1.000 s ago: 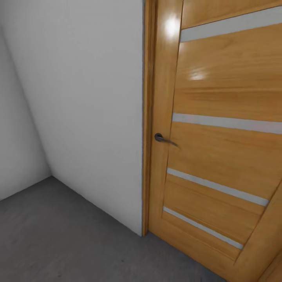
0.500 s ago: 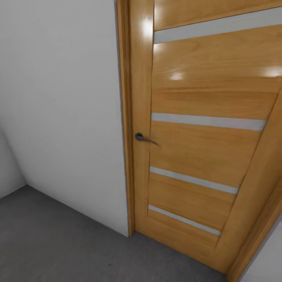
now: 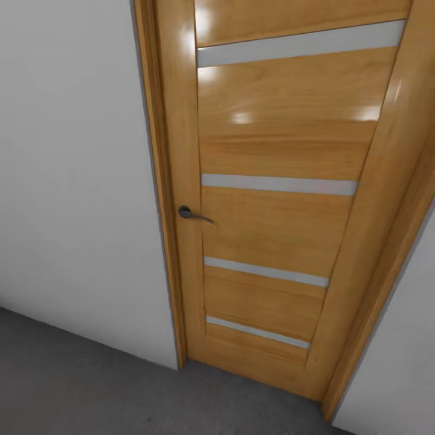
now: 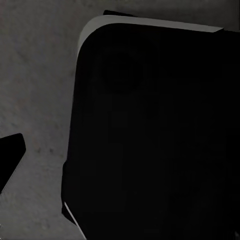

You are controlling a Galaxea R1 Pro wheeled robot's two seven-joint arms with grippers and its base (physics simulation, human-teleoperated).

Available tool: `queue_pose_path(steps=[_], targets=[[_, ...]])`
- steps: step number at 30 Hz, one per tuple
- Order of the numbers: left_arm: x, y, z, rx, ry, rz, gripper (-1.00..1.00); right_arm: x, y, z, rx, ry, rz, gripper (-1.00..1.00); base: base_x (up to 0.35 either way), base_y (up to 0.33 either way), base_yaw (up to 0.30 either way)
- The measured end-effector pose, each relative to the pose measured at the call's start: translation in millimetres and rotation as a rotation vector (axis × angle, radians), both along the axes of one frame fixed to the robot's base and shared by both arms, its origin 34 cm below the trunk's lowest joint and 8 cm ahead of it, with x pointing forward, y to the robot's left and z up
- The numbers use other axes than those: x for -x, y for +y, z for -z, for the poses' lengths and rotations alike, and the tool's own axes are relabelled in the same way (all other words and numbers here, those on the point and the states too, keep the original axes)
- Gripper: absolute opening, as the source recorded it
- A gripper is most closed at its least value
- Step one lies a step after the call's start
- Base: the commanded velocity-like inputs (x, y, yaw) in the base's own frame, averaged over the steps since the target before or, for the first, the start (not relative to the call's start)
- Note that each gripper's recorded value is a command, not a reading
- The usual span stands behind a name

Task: Move the two storage containers from the living room to the garage. In the garage, place one container on the floor and stack the other container on top of it (either order is fine).

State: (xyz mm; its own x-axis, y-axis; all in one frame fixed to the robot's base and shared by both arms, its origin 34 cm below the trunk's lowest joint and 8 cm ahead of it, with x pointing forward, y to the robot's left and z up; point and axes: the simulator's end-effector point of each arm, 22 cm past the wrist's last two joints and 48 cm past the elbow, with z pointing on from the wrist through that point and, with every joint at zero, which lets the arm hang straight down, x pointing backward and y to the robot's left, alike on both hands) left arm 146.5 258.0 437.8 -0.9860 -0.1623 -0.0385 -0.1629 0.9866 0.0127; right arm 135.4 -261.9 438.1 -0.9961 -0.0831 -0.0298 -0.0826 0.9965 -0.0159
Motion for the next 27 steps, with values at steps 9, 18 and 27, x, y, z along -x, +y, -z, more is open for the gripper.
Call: queue_pose_path(steps=[9, 18, 27], targets=[[0.1, 1.3, 0.0, -0.002, -0.002, -0.093, 1.0, -0.2, 0.1, 0.0, 0.0, -0.001, -0.001, 1.0, 0.0, 0.0, -0.295], [0.0, 0.2, 0.0, 0.0, -0.002, -0.085, 1.0, -0.5, 0.0, 0.0, 0.0, -0.002, 0.0, 1.0, 0.0, 0.0, -0.295], [-0.6, -0.7, 0.0, 0.002, -0.003, -0.077, 1.0, -0.4, 0.1, 0.0, 0.0, -0.002, -0.003, 1.0, 0.009, 0.005, -0.272]])
